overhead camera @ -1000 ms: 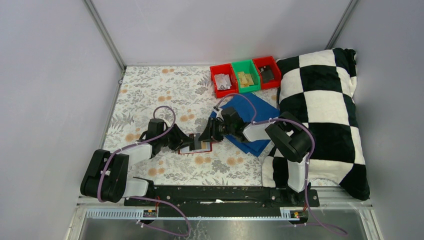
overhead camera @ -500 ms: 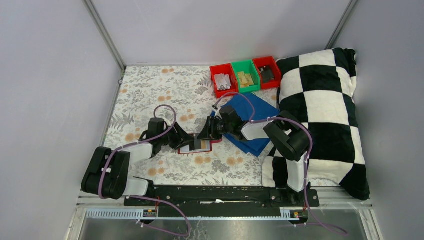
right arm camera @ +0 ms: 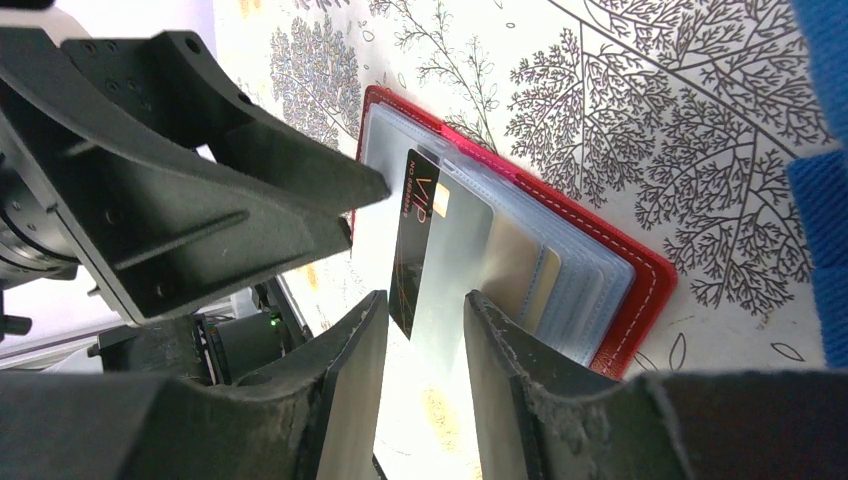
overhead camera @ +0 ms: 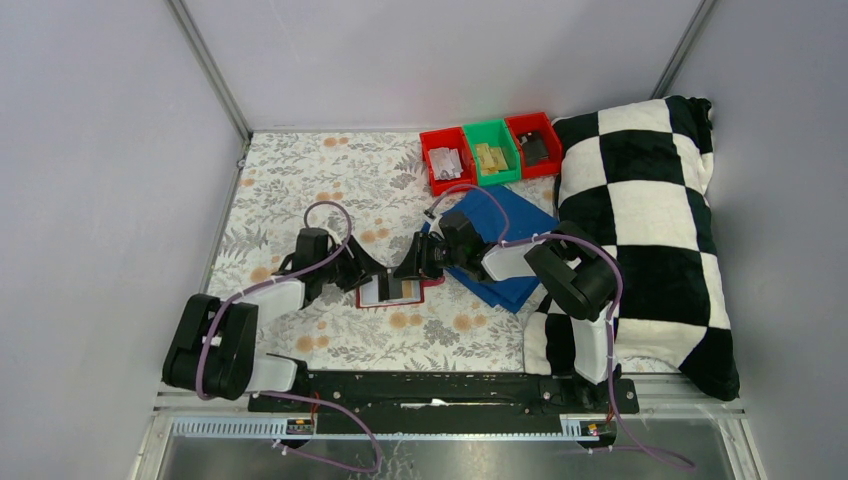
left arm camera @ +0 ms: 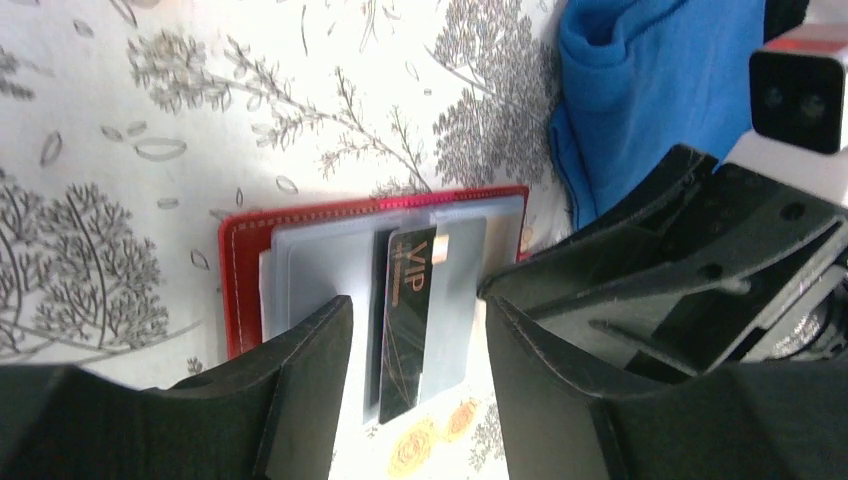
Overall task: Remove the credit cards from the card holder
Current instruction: Remove the credit card from the card holder.
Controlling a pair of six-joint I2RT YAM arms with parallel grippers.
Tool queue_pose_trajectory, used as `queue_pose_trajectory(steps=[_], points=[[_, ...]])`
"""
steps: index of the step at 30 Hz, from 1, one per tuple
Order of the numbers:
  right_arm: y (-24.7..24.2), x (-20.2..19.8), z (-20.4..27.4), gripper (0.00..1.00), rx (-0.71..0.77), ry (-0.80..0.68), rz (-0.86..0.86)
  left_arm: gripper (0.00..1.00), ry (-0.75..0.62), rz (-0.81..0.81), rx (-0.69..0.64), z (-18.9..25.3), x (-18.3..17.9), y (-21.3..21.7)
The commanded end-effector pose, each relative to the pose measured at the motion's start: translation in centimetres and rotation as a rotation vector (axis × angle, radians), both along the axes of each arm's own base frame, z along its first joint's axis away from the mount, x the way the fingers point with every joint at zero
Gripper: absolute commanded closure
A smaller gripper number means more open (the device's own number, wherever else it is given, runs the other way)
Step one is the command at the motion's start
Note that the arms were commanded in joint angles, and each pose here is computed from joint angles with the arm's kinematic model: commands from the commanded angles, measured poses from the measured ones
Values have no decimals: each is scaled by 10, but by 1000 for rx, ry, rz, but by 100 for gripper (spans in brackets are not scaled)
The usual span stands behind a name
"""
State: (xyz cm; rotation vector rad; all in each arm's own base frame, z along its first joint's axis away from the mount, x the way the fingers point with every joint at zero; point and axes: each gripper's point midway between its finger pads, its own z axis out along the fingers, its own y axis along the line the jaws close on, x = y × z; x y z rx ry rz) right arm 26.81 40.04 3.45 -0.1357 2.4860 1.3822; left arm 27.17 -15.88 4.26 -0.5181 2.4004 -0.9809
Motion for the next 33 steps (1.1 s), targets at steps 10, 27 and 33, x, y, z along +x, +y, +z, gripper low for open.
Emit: queue_pose_trajectory(steps=[10,27,33], points=[[-18,-15,-48,58,-135,85,-3,48,17,-37,114,-23,21,8],[-16,-18,-53,58,-127,110,10,64,39,-99,64,-26,6,-5],[-15,-18,-53,58,-126,110,10,76,33,-94,34,-20,6,-8]])
